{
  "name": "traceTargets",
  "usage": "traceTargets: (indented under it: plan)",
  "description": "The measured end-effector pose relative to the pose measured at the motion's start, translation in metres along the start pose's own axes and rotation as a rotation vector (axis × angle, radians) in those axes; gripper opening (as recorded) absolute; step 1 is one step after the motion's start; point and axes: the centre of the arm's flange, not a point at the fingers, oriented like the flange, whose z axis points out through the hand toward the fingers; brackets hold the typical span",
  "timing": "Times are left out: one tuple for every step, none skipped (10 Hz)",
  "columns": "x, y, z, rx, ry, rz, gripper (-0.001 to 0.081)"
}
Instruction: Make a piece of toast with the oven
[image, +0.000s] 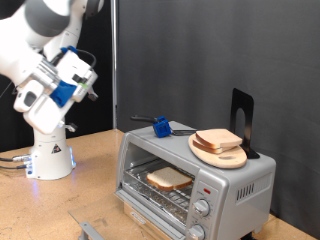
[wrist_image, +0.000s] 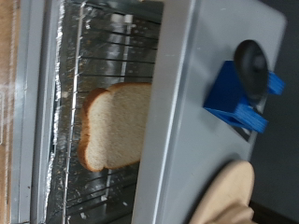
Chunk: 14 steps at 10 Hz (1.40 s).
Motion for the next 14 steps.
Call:
traceTargets:
  plan:
    - [0.006,0.013,-0.012,0.052,-0.012,0.035,0.0808]
    - [0.014,0.024,-0.021,0.098,-0.020,0.047,0.0808]
    - [0.024,0.036,-0.027,0.128,-0.017,0.037,0.0808]
    - [0.035,0.048,-0.030,0.132,0.003,0.037,0.0808]
    - [0.049,0.061,-0.029,0.118,0.049,0.054,0.0808]
    - [0.059,0.063,-0.026,0.106,0.066,0.056,0.0808]
    - [0.057,0.063,-0.025,0.111,0.056,0.056,0.0808]
    - [0.055,0.062,-0.025,0.130,0.026,0.072,0.0808]
    - [0.057,0.060,-0.030,0.169,0.008,0.102,0.0808]
    - [0.063,0.060,-0.037,0.217,0.015,0.126,0.0808]
    - [0.073,0.062,-0.043,0.254,0.021,0.148,0.0808]
    - [0.086,0.067,-0.045,0.268,0.040,0.163,0.0808]
    - [0.100,0.075,-0.043,0.264,0.068,0.179,0.0808]
    - [0.111,0.084,-0.036,0.242,0.080,0.191,0.0808]
